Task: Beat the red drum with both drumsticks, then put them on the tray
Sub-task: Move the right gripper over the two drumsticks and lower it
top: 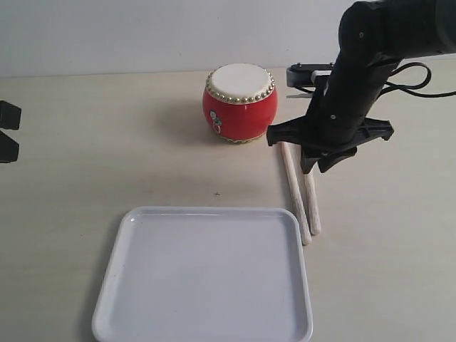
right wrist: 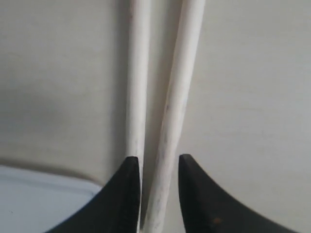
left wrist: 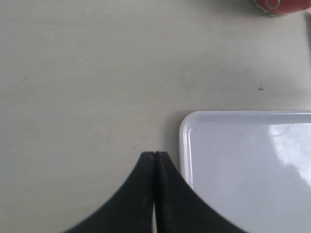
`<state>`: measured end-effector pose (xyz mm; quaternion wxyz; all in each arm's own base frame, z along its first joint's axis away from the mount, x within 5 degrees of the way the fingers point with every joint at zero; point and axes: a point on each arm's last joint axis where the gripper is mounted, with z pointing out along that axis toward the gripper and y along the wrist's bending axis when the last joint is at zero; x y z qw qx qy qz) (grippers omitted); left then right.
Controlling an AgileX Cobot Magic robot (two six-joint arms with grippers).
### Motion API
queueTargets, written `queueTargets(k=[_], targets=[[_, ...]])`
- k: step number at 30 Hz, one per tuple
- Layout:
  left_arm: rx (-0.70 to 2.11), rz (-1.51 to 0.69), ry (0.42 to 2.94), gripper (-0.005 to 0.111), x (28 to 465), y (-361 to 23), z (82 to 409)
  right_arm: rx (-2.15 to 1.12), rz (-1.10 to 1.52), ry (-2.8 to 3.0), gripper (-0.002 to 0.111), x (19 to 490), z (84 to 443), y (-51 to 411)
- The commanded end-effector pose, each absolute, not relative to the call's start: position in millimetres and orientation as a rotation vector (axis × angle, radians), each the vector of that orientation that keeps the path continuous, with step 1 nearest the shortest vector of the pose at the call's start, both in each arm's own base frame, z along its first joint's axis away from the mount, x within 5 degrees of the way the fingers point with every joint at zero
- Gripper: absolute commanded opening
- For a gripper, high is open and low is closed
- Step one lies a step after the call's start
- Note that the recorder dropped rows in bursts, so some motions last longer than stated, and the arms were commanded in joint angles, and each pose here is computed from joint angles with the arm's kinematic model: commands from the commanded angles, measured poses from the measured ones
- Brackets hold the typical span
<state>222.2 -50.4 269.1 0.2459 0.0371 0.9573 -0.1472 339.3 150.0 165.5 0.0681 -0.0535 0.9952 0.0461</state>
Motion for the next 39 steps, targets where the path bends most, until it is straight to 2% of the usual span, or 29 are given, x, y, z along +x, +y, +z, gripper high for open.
queueTargets(k=[1, 6, 12, 39], targets=[[0.122, -0.427, 2.59, 0.0, 223.5, -53.5, 272.5, -0.152, 0.087, 2.946, 0.029, 347.0, 163.1, 150.6], [0.119, -0.431, 2.587, 0.0, 223.7, -53.6, 272.7, -0.161, -0.015, 2.947, 0.029, 350.3, 153.4, 145.8], [0.125, -0.428, 2.587, 0.0, 223.7, -53.5, 272.6, -0.14, 0.006, 2.974, 0.029, 353.2, 133.9, 149.1], [0.105, -0.452, 2.577, 0.0, 224.3, -54.8, 273.5, -0.028, 0.022, 2.977, 0.029, 357.4, 115.0, 151.4]])
